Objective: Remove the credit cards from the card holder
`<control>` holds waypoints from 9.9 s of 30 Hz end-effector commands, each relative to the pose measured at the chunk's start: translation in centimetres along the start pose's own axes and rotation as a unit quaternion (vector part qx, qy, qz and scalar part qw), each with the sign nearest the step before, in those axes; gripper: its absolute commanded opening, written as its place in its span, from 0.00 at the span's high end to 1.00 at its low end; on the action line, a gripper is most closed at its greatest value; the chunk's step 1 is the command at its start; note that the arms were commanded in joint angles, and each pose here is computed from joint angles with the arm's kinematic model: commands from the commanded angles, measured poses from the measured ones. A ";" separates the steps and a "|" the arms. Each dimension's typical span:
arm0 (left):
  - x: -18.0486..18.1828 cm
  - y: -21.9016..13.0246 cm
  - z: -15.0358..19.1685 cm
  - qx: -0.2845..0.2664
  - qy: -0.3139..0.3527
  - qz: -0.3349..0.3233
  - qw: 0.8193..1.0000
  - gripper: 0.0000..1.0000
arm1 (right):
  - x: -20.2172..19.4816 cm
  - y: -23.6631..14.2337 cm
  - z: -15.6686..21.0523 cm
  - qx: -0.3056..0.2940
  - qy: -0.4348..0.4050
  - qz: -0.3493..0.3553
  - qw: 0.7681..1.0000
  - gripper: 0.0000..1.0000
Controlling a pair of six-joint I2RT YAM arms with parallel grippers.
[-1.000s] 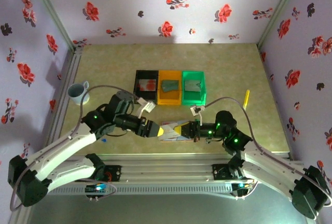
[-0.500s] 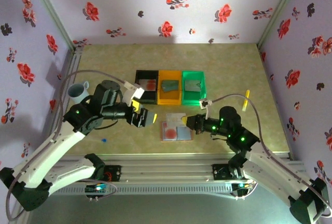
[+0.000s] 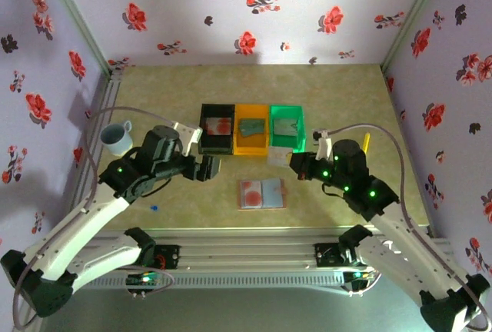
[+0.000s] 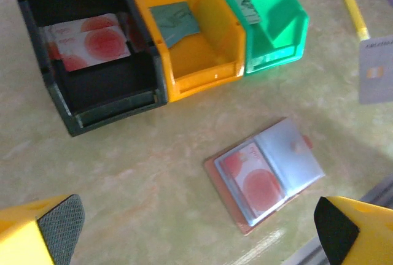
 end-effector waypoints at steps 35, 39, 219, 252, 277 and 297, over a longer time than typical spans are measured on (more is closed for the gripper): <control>3.3 0.1 0.1 -0.038 0.019 -0.140 0.989 0.00 | -11.6 14.3 -9.5 0.059 0.036 0.158 0.985 1.00; 3.4 0.1 0.1 -0.038 0.021 -0.146 0.988 0.00 | -12.6 15.6 -10.0 0.065 0.044 0.155 0.985 1.00; -1.7 17.2 19.0 0.383 -0.130 -0.205 0.891 0.00 | -2.4 13.0 15.0 0.169 0.127 -0.001 0.977 0.78; -1.5 17.2 19.4 0.386 -0.128 -0.204 0.890 0.00 | -2.9 12.1 15.0 0.176 0.099 0.031 0.979 0.81; -1.5 17.4 19.6 0.387 -0.128 -0.205 0.890 0.00 | -2.1 12.9 15.4 0.181 0.104 -0.026 0.978 0.83; -1.5 17.5 19.7 0.389 -0.128 -0.206 0.889 0.00 | -1.2 12.7 15.2 0.182 0.097 -0.066 0.976 0.94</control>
Point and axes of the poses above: each hand's point on the last joint's axis, 136 mm out from that joint toward the fingers, its own y axis out along the fingers, its own x axis along the line the jaws close on, z = x × y, the point moved 7 cm from there along -y, back along the fingers, and after that the axes turned 6 degrees about -y, right-handed, at the moved point
